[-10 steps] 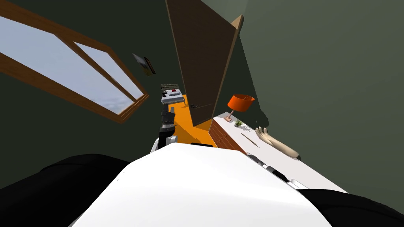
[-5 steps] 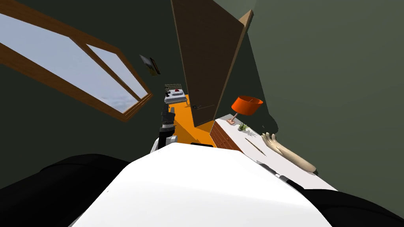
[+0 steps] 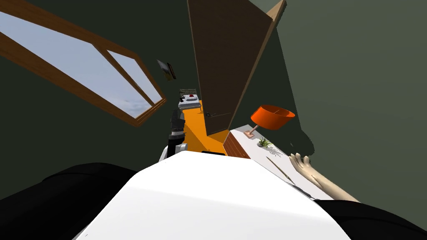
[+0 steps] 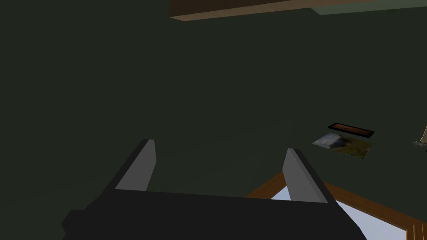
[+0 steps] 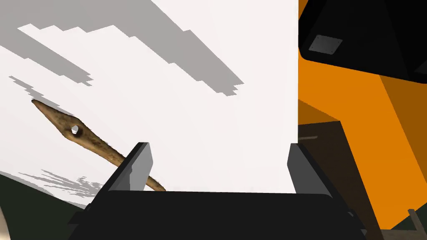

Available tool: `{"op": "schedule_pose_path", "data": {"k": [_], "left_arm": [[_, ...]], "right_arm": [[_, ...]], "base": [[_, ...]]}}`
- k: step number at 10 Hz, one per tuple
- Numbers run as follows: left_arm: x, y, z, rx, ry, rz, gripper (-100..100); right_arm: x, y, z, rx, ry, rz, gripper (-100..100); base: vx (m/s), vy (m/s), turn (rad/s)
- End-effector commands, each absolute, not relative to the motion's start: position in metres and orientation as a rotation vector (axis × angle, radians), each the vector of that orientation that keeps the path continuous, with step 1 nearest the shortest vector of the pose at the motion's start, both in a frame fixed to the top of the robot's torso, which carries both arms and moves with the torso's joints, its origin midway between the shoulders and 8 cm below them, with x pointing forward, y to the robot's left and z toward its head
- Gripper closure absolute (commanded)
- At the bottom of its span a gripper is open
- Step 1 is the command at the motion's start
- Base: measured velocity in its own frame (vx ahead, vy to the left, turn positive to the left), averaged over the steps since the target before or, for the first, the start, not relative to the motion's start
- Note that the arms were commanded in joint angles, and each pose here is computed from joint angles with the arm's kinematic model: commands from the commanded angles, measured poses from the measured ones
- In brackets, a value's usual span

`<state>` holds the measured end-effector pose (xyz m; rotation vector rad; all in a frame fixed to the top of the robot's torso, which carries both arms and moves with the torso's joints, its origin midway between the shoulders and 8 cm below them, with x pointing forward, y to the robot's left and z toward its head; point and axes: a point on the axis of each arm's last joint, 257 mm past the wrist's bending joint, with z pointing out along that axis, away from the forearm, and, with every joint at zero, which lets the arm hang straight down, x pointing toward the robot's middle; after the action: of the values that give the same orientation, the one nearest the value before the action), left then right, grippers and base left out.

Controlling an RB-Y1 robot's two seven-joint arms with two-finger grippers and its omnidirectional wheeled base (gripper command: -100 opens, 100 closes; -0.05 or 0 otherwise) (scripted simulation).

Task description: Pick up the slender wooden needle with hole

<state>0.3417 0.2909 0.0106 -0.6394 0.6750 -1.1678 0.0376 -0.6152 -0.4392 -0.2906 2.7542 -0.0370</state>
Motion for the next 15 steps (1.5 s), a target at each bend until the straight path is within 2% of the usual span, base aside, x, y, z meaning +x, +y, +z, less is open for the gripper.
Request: {"op": "schedule_pose_path", "data": {"k": [1, 6, 11, 12, 13, 15], "left_arm": [[0.342, 0.291, 0.011, -0.639, 0.675, -1.168, 0], [0.342, 0.291, 0.011, -0.639, 0.675, -1.168, 0], [0.342, 0.291, 0.011, -0.639, 0.675, -1.168, 0], [0.342, 0.291, 0.011, -0.639, 0.675, -1.168, 0], [0.342, 0.291, 0.011, -0.639, 0.675, -1.168, 0], [0.342, 0.291, 0.011, -0.639, 0.675, -1.168, 0]], "right_arm": [[0.016, -0.631, -0.438, -0.355, 2.809, -0.074, -100], [-0.063, -0.662, -0.444, -0.518, 2.981, -0.152, -100], [-0.08, -0.66, -0.45, -0.555, 3.015, -0.144, -100], [-0.08, -0.66, -0.45, -0.556, 3.015, -0.143, 0], [-0.081, -0.663, -0.452, -0.553, 3.011, -0.153, -100], [-0.082, -0.666, -0.454, -0.547, 3.009, -0.161, -100]], "base": [[0.108, -0.043, 0.187], [0.18, -0.081, 0.192], [0.066, -0.041, 0.053], [0.0, 0.0, 0.0], [-0.004, 0.001, 0.059], [-0.011, 0.002, 0.066]]}}
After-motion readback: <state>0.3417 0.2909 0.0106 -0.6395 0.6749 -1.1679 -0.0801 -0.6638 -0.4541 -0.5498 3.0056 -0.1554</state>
